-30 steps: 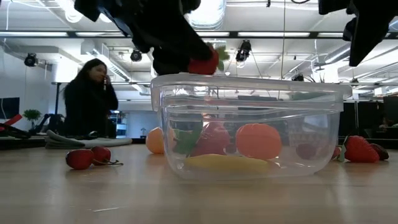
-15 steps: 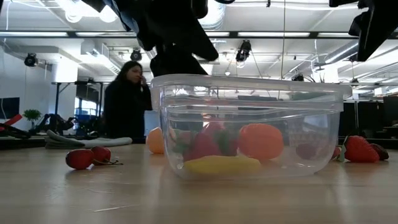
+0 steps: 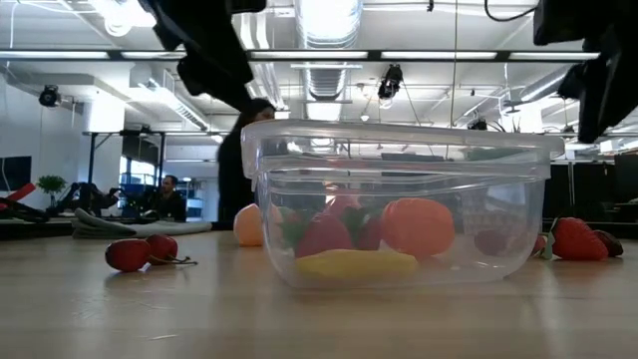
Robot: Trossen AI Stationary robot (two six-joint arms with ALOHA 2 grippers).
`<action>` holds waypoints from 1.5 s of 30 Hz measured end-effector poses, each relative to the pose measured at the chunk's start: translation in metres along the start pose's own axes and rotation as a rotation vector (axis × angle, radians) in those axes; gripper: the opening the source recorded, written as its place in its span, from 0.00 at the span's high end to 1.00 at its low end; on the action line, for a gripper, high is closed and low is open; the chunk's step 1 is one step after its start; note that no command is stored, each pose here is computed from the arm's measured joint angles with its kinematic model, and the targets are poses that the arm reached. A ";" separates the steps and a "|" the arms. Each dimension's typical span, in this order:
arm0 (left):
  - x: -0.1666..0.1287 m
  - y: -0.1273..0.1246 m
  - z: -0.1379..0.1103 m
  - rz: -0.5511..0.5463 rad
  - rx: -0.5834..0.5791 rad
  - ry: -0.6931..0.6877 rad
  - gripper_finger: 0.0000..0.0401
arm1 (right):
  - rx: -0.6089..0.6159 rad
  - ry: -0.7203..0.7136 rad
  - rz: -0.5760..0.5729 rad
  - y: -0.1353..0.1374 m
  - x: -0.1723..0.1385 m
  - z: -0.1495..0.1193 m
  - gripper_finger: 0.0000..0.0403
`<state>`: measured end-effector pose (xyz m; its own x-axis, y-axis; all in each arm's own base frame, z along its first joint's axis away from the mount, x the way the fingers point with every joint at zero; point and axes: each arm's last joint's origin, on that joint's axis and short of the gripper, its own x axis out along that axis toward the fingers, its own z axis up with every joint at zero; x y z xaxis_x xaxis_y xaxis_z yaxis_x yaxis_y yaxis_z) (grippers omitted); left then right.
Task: Pick and placing Produce into tupperware
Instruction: Put the red cherry into the transparent bin
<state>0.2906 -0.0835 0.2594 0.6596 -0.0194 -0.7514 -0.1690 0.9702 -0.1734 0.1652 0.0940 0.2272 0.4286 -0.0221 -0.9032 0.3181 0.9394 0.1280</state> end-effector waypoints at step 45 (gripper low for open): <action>-0.048 0.050 -0.067 0.185 0.017 -0.033 0.35 | 0.051 0.113 -0.114 0.009 0.095 -0.026 0.49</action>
<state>0.2015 -0.0505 0.2441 0.6421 0.1669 -0.7482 -0.2771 0.9606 -0.0235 0.1863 0.1091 0.1321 0.2907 -0.0863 -0.9529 0.4032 0.9143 0.0401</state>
